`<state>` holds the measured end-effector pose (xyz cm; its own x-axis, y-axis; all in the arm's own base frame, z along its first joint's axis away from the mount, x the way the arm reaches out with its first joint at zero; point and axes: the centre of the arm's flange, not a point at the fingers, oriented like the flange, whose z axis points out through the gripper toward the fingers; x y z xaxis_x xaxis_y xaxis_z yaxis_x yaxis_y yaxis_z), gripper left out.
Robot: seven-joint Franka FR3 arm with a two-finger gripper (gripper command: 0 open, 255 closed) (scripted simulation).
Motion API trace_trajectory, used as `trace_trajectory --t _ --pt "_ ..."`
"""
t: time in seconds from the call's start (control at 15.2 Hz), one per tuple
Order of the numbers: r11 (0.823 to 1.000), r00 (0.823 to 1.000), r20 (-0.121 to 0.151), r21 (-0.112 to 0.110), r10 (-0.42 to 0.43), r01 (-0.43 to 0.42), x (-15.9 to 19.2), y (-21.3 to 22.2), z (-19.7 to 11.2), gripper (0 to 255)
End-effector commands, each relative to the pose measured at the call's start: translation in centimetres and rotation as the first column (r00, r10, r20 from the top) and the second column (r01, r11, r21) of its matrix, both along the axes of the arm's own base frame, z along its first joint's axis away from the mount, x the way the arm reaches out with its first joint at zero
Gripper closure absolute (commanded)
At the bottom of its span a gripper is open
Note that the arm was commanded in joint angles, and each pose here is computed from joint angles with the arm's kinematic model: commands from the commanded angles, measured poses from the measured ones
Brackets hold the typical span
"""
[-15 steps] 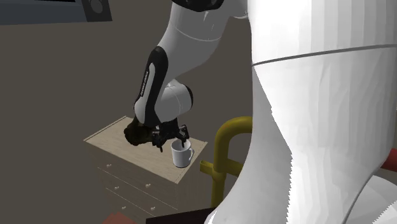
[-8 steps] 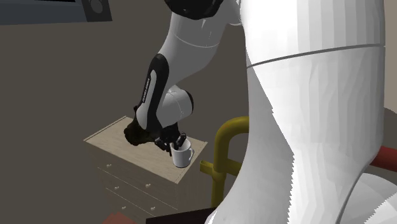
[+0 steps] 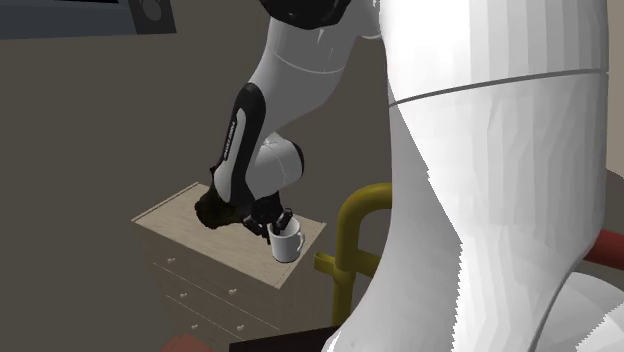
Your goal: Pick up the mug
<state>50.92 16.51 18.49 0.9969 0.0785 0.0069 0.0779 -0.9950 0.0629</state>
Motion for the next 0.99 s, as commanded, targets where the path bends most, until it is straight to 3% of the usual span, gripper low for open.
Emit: trace_trajectory --t 0.0,0.92 --pt "1.0 1.0 0.0 0.0 0.0 0.0 0.0 0.0 0.8 255" --pt "1.0 1.0 0.0 0.0 0.0 0.0 0.0 0.0 7.8 255"
